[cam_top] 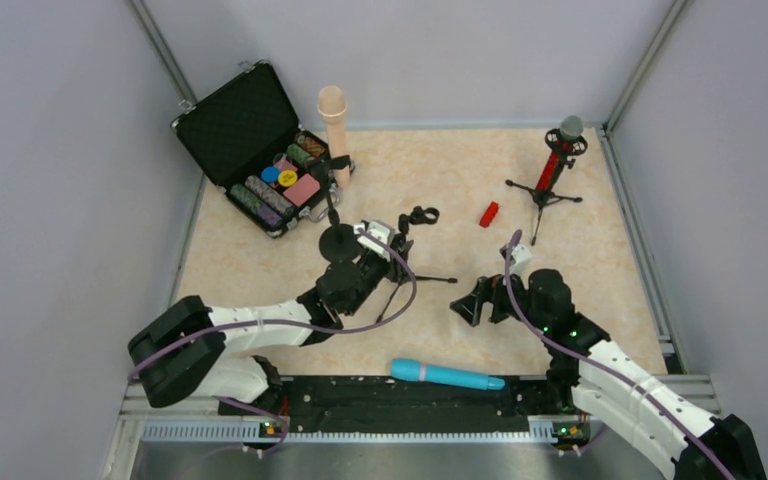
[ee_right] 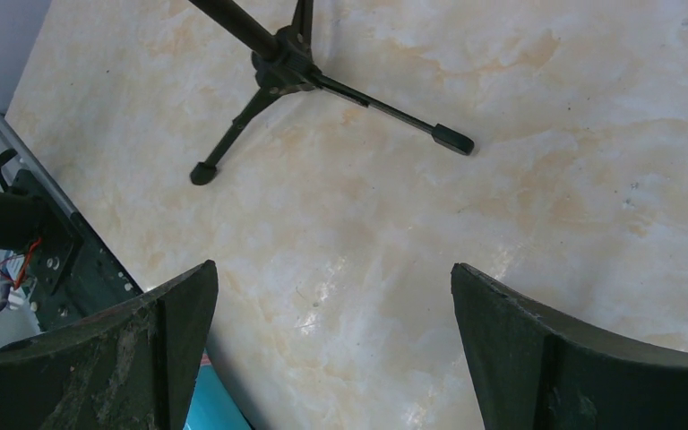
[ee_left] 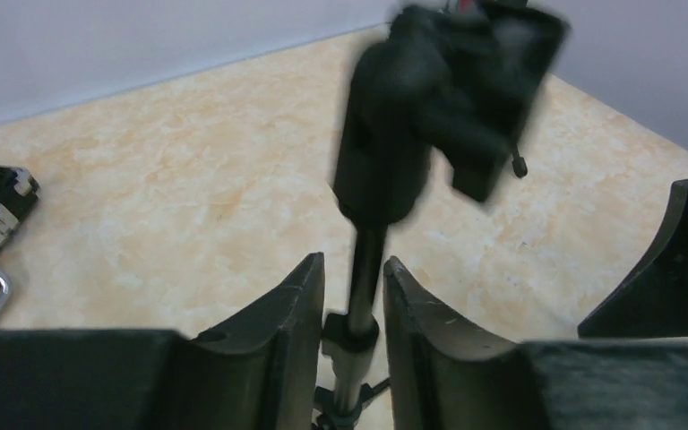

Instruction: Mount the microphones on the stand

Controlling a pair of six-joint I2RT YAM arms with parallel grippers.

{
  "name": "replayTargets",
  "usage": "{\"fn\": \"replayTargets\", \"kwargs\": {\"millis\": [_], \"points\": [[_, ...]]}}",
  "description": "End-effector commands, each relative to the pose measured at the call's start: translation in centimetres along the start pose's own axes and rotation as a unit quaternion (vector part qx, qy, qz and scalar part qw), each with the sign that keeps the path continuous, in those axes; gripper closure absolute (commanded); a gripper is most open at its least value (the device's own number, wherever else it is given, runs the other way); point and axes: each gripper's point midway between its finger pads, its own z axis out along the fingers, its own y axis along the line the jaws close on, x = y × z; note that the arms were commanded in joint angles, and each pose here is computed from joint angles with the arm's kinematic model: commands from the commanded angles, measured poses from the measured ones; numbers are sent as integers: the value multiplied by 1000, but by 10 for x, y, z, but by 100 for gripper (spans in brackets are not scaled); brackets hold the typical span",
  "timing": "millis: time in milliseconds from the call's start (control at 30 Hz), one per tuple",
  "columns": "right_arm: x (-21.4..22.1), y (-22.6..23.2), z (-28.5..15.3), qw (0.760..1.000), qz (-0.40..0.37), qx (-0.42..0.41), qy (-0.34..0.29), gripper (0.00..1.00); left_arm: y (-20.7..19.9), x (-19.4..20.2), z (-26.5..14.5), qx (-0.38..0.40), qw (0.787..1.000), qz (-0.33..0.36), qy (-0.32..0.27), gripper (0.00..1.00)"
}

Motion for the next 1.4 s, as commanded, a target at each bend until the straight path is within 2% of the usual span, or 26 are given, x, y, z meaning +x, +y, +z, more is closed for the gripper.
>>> {"fn": "replayTargets", "kwargs": {"millis": [0,67,167,367,433,700,867,1100,1367], "points": [[-34,22,-3,998,-27,-40,-41,1,-8,-33,-4,21,999,-9,-43,52],[-36,25,-3,998,-29,-46,-41,1,-10,-32,-5,28,999,-6,-37,37],[-38,28,-5,997,-32,-49,-40,1,-10,-32,-6,29,999,-8,-37,22],[-39,35,-7,996,-41,-69,-40,1,-6,-35,-13,25,999,-15,-43,10],[-39,41,-8,995,-44,-86,-40,1,-5,-37,-17,24,999,-19,-45,2],[-33,76,-16,979,-68,-191,-22,1,-3,-29,-37,32,999,-31,-12,1],[-25,87,-17,972,-61,-228,-7,4,7,-35,-53,17,999,-41,-17,1],[-5,102,-13,967,-88,-239,27,5,40,-45,-72,-60,997,-41,-23,1],[26,118,-8,958,-143,-233,87,7,53,-46,-80,-90,995,-35,-21,1]]}}
